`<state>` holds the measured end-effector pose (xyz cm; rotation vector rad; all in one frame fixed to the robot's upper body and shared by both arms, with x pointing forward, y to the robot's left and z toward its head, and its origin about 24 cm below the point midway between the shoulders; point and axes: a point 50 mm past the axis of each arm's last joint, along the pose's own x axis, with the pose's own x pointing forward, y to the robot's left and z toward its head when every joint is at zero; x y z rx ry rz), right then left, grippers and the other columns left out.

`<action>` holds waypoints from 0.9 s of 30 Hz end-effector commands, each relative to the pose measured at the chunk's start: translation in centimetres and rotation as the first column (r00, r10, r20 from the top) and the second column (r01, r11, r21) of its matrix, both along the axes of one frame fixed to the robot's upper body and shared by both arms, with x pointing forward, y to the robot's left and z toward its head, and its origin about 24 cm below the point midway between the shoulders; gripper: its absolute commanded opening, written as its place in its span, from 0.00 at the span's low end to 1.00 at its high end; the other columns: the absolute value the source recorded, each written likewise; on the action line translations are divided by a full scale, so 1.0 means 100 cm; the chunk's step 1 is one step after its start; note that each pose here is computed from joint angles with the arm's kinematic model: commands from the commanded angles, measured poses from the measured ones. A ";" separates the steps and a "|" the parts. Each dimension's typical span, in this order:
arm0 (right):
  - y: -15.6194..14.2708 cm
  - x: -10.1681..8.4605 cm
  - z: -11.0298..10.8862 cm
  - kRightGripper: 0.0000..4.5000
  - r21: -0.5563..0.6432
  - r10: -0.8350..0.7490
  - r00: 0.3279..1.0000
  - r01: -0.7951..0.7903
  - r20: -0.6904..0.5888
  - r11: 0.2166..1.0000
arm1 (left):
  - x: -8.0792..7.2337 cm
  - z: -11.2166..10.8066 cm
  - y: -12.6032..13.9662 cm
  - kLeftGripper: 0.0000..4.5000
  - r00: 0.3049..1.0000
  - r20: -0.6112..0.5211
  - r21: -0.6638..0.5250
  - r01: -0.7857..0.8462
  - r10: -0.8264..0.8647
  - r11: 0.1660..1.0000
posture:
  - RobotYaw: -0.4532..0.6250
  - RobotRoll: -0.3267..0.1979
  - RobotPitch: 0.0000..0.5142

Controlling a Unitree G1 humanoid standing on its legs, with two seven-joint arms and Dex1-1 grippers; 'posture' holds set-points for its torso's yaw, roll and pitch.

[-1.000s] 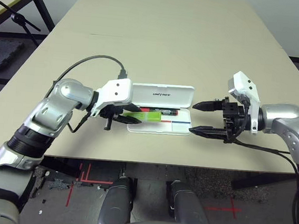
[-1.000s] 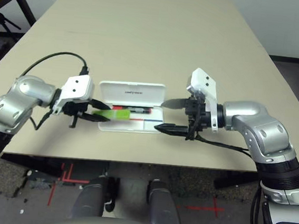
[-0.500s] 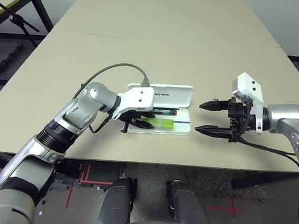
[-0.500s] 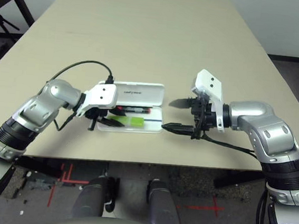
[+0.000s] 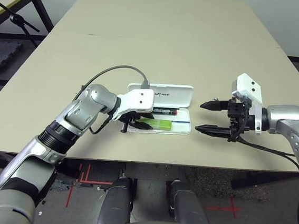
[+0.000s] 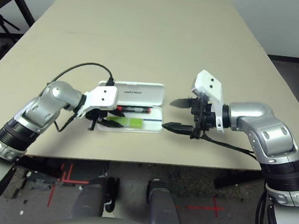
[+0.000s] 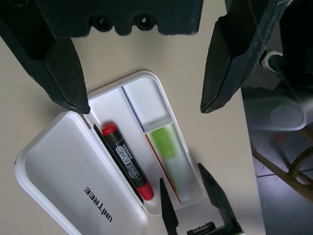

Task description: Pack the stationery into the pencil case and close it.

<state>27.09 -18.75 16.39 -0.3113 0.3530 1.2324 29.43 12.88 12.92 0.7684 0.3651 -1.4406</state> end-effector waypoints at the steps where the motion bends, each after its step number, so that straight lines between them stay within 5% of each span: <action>1: 0.000 0.002 0.000 1.00 0.003 -0.007 1.000 0.007 0.012 1.000 | -0.003 -0.002 0.001 0.90 1.000 0.009 0.019 0.000 0.000 1.000 | 0.32 0.62 0.21; 3: 0.000 0.002 -0.001 1.00 0.004 -0.010 1.000 0.010 0.018 1.000 | -0.003 0.002 0.002 0.99 1.000 0.023 0.003 -0.003 0.003 1.000 | 0.32 0.62 0.21; 15: -0.008 0.000 -0.003 1.00 -0.003 -0.032 0.999 0.032 -0.002 0.999 | -0.016 0.054 0.034 0.99 0.995 0.083 -0.185 -0.034 0.050 0.982 | 0.32 0.62 0.22; 27: -0.028 -0.001 -0.001 1.00 -0.029 -0.225 0.973 0.223 -0.058 0.974 | -0.027 0.069 0.035 0.99 0.995 0.086 -0.225 -0.025 0.045 0.974 | 0.33 0.62 0.24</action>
